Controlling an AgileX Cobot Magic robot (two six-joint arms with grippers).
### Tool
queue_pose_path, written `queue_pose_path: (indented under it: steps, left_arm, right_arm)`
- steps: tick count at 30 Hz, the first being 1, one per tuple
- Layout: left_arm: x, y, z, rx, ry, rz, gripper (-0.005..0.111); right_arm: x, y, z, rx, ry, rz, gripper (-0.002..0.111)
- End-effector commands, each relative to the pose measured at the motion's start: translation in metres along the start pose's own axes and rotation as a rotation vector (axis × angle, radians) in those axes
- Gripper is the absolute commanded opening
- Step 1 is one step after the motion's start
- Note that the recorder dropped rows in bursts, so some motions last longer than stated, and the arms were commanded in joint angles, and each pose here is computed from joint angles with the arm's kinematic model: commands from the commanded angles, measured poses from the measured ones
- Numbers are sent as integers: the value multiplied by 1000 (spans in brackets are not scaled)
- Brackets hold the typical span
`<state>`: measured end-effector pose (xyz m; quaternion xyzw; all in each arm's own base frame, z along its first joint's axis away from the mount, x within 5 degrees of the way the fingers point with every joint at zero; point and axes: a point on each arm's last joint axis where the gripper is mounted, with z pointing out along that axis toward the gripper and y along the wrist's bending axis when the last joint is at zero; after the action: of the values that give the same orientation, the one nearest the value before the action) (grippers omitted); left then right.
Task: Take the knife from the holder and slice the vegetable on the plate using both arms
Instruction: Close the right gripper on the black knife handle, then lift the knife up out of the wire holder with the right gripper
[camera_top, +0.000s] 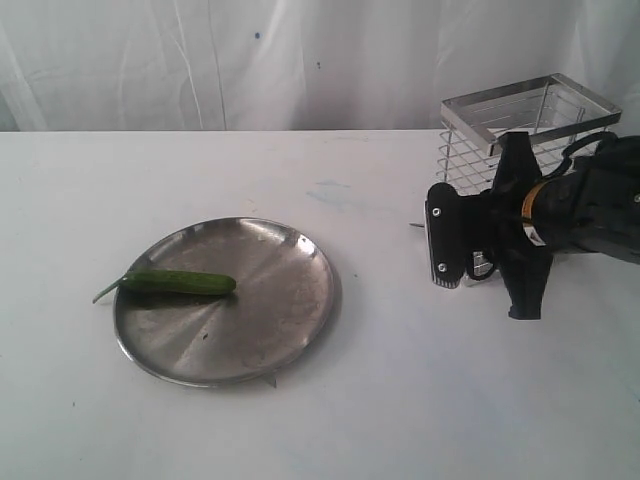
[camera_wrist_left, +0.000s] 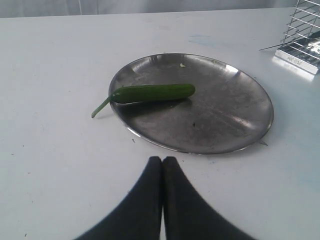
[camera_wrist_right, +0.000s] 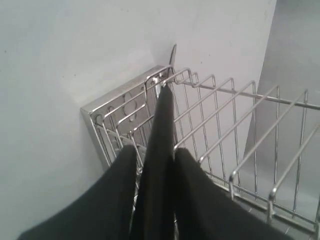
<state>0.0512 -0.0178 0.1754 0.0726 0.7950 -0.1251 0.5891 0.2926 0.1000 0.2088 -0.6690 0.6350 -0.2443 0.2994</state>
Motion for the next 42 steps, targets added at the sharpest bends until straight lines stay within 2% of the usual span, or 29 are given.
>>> queue_pose_path:
  steps: [1,14,17,23,28,42]
  left_arm:
    - [2,0,0,1,5,-8,5]
    - [2,0,0,1,5,-8,5]
    - [2,0,0,1,5,-8,5]
    - [2,0,0,1,5,-8,5]
    - [2,0,0,1,5,-8,5]
    - [2,0,0,1,5,-8,5]
  right_arm:
    - [6,-4,-11,11,33,43,0]
    - [9,-17,-52,76,1,269,0]
    - [8,-15,-54,51,4,317,0]
    - [-1,-10,-50,-3,12,320,0]
    - [-6,-19,-48,-88,44,542,0]
    - [-15,-38,-57,-174,73,857,0]
